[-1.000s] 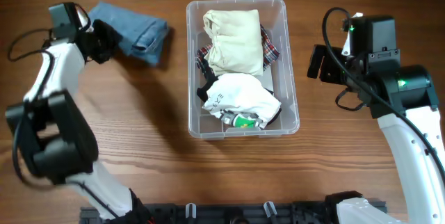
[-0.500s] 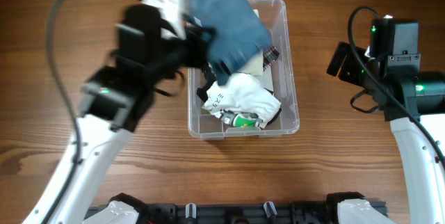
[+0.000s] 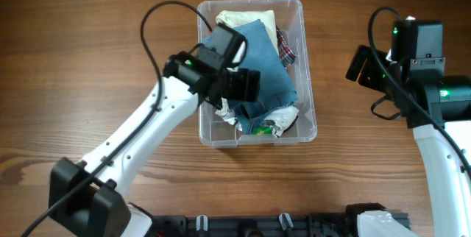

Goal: Pack container

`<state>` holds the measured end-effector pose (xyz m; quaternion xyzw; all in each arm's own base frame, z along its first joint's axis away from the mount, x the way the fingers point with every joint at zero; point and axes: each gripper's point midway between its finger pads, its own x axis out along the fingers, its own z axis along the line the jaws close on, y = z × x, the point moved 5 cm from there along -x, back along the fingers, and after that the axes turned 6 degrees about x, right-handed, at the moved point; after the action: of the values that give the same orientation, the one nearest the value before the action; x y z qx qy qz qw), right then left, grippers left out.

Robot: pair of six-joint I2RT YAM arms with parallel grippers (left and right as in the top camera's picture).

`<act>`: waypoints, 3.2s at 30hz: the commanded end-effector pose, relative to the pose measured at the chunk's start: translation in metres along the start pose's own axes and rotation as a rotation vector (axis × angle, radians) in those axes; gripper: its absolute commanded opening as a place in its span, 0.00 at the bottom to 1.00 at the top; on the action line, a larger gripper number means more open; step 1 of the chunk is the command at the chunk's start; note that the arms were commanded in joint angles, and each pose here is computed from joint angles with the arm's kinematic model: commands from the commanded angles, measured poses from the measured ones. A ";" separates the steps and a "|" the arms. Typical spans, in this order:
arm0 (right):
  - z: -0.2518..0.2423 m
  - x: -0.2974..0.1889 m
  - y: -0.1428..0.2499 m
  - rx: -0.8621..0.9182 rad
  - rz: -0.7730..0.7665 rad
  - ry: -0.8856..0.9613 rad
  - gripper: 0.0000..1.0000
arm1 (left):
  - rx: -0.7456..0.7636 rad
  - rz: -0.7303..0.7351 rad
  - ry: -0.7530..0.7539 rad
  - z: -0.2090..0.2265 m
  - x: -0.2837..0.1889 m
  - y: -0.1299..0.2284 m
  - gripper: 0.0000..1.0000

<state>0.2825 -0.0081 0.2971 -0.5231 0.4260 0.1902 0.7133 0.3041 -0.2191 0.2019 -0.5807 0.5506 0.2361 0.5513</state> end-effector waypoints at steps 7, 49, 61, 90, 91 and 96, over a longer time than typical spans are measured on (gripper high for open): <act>-0.003 -0.003 0.003 -0.006 0.004 0.003 1.00 | 0.048 -0.219 0.060 -0.009 -0.042 -0.036 0.79; -0.002 -0.003 0.004 -0.005 0.012 -0.002 1.00 | 0.117 -0.249 0.340 -0.045 -0.015 -0.059 0.04; -0.003 -0.003 0.006 -0.009 0.022 0.003 1.00 | 0.138 -0.161 0.180 -0.021 0.007 -0.045 0.99; -0.003 -0.003 0.006 -0.032 0.020 0.002 1.00 | -0.211 0.202 0.137 0.024 0.186 -0.003 0.15; -0.003 -0.003 0.006 -0.032 0.021 0.001 1.00 | -0.181 0.202 0.136 0.028 0.185 -0.003 0.25; -0.004 -0.003 0.006 -0.036 0.023 0.003 1.00 | -0.169 0.190 0.124 0.052 0.181 -0.009 0.88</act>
<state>0.2782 -0.0083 0.2941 -0.5268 0.4340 0.2006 0.7028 0.3870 -0.3051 0.1456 -0.6400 0.6384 0.1278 0.4081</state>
